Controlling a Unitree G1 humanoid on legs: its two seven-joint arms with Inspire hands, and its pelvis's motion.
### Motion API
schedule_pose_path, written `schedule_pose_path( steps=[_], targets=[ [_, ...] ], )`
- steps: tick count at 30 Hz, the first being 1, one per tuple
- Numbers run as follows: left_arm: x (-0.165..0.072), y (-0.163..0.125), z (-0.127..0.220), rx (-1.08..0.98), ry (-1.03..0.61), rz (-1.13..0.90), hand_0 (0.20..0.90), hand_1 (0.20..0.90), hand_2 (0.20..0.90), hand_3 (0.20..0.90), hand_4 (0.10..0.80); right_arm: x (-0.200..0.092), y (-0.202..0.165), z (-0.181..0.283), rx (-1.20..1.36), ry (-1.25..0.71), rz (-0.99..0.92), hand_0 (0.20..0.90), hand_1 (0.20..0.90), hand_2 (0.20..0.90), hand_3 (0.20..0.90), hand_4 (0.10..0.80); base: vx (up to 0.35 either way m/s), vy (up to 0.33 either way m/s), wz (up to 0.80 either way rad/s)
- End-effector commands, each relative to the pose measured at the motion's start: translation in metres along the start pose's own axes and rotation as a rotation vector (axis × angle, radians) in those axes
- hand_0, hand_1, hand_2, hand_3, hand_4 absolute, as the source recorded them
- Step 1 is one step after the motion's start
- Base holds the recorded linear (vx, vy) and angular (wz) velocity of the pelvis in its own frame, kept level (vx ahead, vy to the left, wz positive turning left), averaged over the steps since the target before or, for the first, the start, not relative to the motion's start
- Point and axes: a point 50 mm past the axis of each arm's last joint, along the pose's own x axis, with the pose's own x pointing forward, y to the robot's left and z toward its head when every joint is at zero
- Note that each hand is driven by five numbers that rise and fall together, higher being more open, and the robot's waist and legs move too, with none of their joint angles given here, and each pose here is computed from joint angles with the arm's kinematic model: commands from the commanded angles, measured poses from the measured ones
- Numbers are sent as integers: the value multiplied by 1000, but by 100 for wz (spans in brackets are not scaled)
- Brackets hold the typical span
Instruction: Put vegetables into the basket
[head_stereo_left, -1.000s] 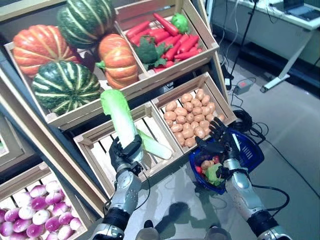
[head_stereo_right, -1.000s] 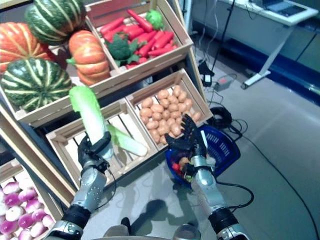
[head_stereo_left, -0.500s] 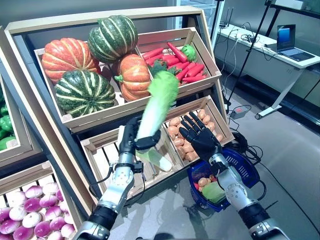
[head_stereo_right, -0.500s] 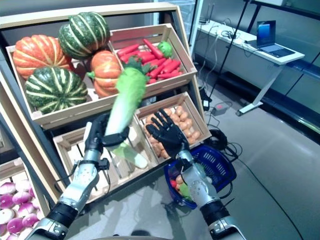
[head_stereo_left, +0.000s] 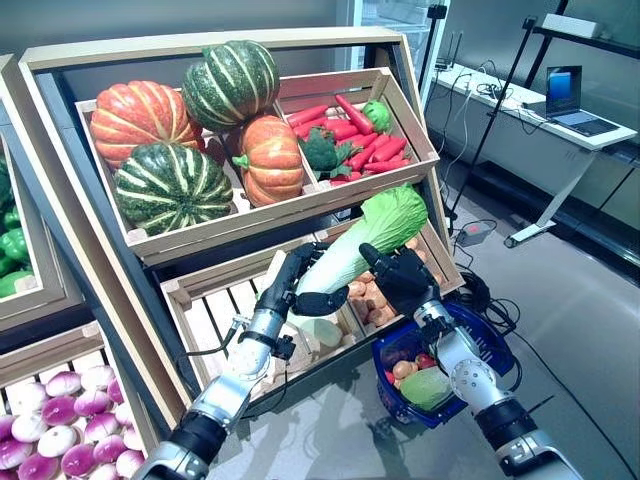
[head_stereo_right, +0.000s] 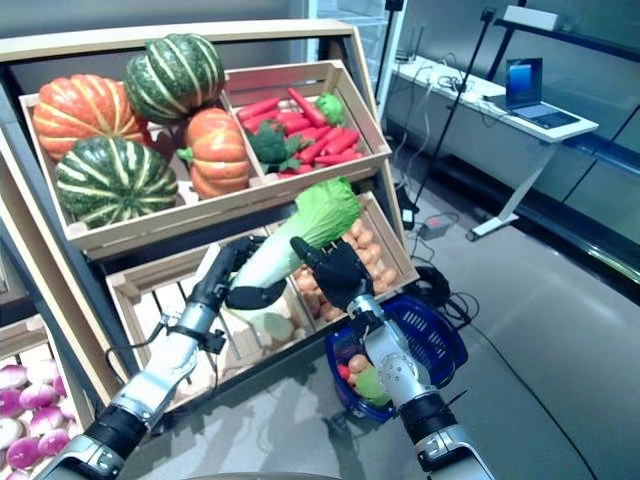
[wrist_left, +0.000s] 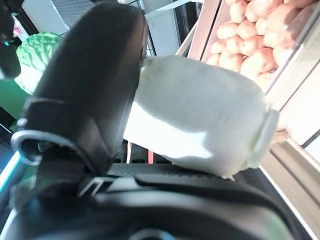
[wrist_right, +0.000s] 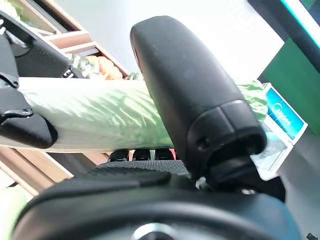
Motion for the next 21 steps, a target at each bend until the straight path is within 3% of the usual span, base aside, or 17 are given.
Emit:
schedule_pose_path(
  steps=[1,7,15,16,17,18,21],
  targets=[
    [35,-25,65,54,-354,-220,300,300,300,300,400,43,88,41,36,-192,482,900,900,900,900,800,0,0,0],
    [31,-37,60,115,-343,-329,300,300,300,300,400,46,96,45,21,-195,505,900,900,900,900,800,-6,4,-2],
    [25,-45,74,173,-481,-389,300,300,300,300,400,48,92,52,31,-244,480,900,900,900,900,800,0,0,0],
    [24,-46,76,167,-495,-406,300,300,300,300,400,47,91,55,41,-261,481,575,575,575,575,584,0,0,0],
    [23,-47,79,157,-513,-425,300,300,300,300,400,47,91,58,53,-280,479,342,342,342,342,428,0,0,0],
    [22,-47,80,153,-519,-433,300,300,300,300,400,47,91,59,56,-286,479,300,300,300,300,400,0,0,0],
    [21,-50,82,119,-531,-471,300,300,300,300,400,47,92,64,78,-331,476,300,300,300,300,400,0,0,0]
  ],
)
